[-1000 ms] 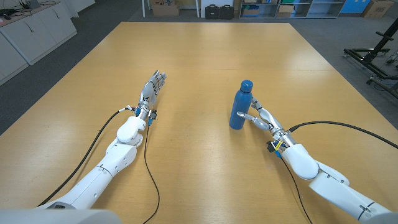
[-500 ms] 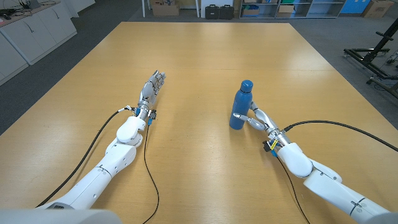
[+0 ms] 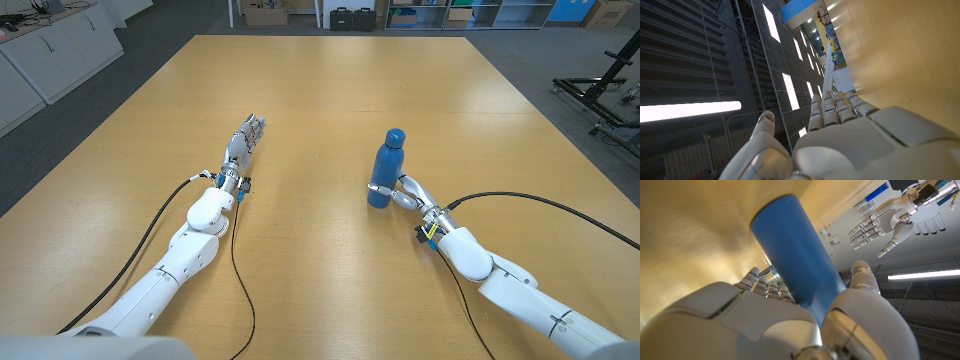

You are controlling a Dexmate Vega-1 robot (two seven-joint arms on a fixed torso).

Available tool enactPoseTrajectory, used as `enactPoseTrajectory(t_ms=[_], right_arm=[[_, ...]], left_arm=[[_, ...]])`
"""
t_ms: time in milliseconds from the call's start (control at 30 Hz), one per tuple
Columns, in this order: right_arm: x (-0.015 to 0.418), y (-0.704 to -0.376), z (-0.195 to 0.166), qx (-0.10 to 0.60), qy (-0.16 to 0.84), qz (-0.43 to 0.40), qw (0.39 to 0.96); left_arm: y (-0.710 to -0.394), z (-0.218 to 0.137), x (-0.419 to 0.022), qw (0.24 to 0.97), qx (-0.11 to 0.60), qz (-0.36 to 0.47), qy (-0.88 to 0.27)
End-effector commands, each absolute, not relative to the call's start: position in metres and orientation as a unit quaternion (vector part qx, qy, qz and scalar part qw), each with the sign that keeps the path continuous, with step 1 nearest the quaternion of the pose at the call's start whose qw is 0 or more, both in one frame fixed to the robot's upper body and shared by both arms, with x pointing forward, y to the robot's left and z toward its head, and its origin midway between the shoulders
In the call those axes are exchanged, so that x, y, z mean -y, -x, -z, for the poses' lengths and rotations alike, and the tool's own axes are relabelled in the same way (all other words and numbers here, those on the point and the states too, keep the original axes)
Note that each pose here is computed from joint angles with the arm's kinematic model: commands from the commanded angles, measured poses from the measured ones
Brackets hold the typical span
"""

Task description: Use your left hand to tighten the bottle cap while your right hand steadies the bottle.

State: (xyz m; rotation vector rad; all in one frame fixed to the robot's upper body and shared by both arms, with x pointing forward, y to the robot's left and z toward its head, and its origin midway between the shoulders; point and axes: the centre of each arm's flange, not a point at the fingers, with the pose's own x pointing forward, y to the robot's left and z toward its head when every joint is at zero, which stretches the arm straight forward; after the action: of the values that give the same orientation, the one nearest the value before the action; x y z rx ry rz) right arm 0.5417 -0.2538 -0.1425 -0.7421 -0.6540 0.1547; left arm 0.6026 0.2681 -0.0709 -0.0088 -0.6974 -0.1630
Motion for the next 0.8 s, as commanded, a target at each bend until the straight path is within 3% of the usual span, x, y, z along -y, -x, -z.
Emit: enactPoseTrajectory(t_ms=[33,800], right_arm=[[0.243,-0.548,0.144,0.315,0.359,-0.093,0.874],[0.232,-0.560,0.147,0.323,0.319,-0.094,0.886]], left_arm=[[-0.603,0.074,-0.269,0.938,0.338,0.079,0.005],[-0.599,0.075,-0.269,0.937,0.340,0.074,0.006]])
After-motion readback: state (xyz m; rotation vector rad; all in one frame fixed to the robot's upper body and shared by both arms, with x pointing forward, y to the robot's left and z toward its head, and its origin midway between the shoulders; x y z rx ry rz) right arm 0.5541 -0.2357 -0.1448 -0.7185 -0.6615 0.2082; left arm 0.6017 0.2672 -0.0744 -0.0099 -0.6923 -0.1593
